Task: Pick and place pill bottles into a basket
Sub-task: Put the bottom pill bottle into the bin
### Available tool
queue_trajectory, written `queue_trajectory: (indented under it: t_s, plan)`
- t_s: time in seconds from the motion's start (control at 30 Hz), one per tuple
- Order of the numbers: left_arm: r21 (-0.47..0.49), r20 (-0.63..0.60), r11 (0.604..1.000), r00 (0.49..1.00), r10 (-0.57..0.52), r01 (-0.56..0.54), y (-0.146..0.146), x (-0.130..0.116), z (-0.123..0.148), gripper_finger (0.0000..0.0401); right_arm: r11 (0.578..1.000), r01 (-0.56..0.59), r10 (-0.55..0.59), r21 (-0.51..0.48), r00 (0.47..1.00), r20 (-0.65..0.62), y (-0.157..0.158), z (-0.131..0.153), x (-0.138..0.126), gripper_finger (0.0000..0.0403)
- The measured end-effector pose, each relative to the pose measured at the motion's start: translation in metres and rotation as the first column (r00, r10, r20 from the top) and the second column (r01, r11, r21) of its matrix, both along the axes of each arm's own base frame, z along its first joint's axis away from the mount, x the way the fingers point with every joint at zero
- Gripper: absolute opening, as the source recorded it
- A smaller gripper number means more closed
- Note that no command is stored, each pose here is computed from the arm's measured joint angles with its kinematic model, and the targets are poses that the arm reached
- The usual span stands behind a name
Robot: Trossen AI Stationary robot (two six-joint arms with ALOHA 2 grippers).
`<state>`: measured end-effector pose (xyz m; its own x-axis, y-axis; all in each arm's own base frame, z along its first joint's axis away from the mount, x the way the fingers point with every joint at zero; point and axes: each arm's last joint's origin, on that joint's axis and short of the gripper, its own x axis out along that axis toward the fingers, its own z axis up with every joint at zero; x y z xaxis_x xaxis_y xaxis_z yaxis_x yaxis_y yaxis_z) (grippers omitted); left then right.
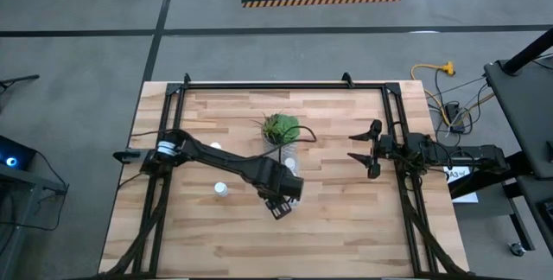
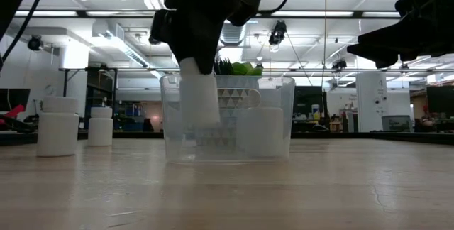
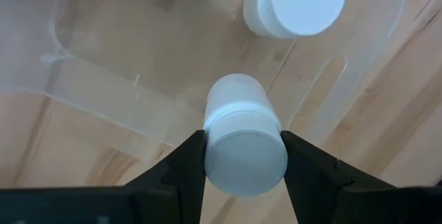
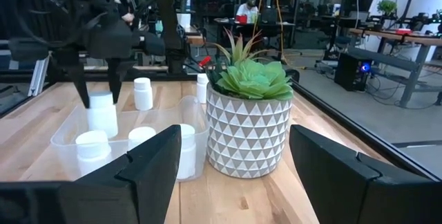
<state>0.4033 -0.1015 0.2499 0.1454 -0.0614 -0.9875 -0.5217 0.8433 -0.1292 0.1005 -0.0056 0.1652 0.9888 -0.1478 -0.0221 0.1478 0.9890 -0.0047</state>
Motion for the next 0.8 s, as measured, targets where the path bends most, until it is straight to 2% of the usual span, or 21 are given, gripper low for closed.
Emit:
queue_trajectory:
  t_s: [0.27, 0.8]
  plan:
    - [0.005, -0.036, 0.999, 0.999, 0.041, -0.041, -0.002, -0.004, -0.015, 0.0144, 1.000, 0.000, 0.000, 0.001, 1.000, 0.000, 0.000, 0.000, 0.000, 0.0260]
    - [0.024, -0.016, 0.997, 0.997, 0.074, -0.074, -0.001, -0.002, -0.016, 0.0144, 1.000, 0.000, 0.000, 0.000, 1.000, -0.001, 0.000, 0.000, 0.000, 0.0260]
